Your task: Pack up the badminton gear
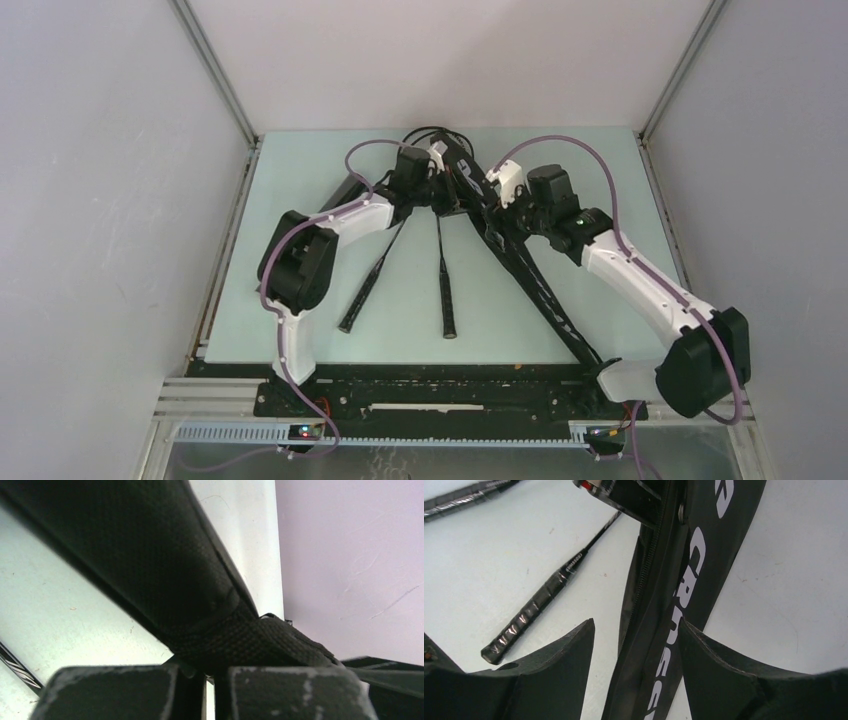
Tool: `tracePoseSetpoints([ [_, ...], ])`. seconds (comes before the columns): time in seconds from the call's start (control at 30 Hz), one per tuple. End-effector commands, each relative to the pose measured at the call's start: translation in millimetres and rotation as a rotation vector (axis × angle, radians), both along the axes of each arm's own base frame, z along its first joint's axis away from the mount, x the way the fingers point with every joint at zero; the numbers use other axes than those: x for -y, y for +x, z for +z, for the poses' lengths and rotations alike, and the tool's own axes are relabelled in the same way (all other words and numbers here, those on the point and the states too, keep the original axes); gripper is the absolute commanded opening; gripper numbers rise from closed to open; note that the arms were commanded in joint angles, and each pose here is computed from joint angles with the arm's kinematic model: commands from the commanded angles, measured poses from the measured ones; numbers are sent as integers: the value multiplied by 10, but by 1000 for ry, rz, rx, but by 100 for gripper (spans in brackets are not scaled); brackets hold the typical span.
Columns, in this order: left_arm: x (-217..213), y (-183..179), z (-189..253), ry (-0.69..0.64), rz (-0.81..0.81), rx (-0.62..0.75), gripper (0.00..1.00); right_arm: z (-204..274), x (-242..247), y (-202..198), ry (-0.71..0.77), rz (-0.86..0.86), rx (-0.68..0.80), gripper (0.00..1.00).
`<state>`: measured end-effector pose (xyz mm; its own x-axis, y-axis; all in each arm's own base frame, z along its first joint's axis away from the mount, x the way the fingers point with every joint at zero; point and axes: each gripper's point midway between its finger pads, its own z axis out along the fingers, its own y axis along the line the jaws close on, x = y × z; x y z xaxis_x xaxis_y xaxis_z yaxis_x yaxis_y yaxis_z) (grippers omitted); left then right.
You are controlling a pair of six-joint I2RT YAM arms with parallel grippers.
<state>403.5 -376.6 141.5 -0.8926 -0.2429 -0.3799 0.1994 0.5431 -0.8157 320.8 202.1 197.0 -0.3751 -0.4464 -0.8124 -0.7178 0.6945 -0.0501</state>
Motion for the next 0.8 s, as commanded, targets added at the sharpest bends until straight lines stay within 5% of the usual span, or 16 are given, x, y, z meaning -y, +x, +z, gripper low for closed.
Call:
tracePoseSetpoints([
  [0.0,36,-76,474,-48,-30,96,0,8,-39,153,-20,-26,21,69],
  [0.33,33,-113,518,-33,-70,144,0,-310,84,390,-89,-92,-24,57],
  [0.53,17,-108,458,-4,-91,171,0,-69,-10,257,72,1,-57,64],
  [0.77,16,-105,440,9,-102,187,0,-70,110,370,77,-39,-87,62],
])
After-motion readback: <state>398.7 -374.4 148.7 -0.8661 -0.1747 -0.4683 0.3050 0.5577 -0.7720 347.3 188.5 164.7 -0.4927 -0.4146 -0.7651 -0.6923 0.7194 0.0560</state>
